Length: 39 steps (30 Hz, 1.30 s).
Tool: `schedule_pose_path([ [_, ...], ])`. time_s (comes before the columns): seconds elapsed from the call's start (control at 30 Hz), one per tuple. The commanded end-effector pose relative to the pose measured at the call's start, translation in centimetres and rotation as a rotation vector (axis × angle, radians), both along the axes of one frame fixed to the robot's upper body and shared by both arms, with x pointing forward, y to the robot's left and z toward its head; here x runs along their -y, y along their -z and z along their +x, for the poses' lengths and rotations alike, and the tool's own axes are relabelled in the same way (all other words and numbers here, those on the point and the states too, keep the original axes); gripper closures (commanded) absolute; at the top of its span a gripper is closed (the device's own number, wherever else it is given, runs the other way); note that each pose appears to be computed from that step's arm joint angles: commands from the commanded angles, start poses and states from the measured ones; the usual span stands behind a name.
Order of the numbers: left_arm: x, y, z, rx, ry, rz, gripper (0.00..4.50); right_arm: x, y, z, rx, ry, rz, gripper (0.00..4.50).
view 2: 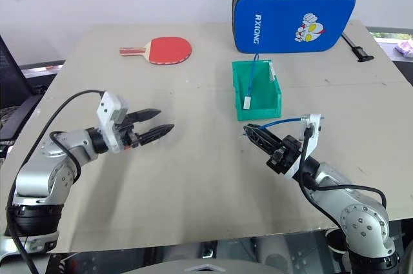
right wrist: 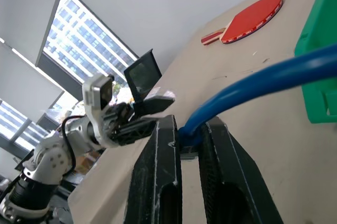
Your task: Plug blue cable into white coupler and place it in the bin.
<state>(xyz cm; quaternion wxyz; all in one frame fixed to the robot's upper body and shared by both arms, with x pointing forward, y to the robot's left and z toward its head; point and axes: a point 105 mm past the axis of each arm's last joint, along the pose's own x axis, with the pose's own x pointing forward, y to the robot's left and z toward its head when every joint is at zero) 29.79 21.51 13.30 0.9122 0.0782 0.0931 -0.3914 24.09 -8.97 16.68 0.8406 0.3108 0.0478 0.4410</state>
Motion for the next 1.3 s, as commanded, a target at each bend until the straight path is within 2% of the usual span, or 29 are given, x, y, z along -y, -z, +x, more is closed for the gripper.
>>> schedule_pose_path([
  [0.03, -2.3, -0.6, 0.2, 0.051, -0.030, 0.059, 0.77, -0.3, -0.5, -0.1, 0.042, -0.025, -0.006, 4.50],
  [0.4, -2.9, 2.9, 1.1, -0.010, -0.016, 0.116, 0.77, -0.1, -0.1, -0.3, 0.054, 0.000, -0.030, 4.50],
  [0.5, -2.8, 3.4, 1.2, -0.018, 0.005, 0.133, 1.57, 0.0, -0.2, -0.4, 0.057, 0.006, -0.035, 4.50],
  [0.63, -2.5, 3.8, 1.0, -0.029, 0.043, 0.138, 3.65, 0.1, -0.2, -0.4, 0.069, 0.010, -0.052, 4.50],
  [0.67, -2.3, 3.8, 0.9, -0.028, 0.056, 0.132, 4.00, 0.0, -0.3, -0.3, 0.081, 0.009, -0.065, 4.50],
  [0.77, -0.9, 3.2, 0.5, -0.021, 0.134, 0.113, 3.97, -0.4, -0.5, -0.1, 0.146, -0.014, -0.143, 4.50],
  [1.0, 6.2, 2.3, -1.1, -0.021, 0.461, 0.123, 3.97, -3.4, -1.4, 1.2, 0.360, -0.218, -0.389, 4.50],
  [1.3, 11.4, 3.1, 0.4, 0.011, 0.646, 0.224, 3.97, -5.2, 0.2, 3.5, 0.465, -0.405, -0.597, 4.50],
])
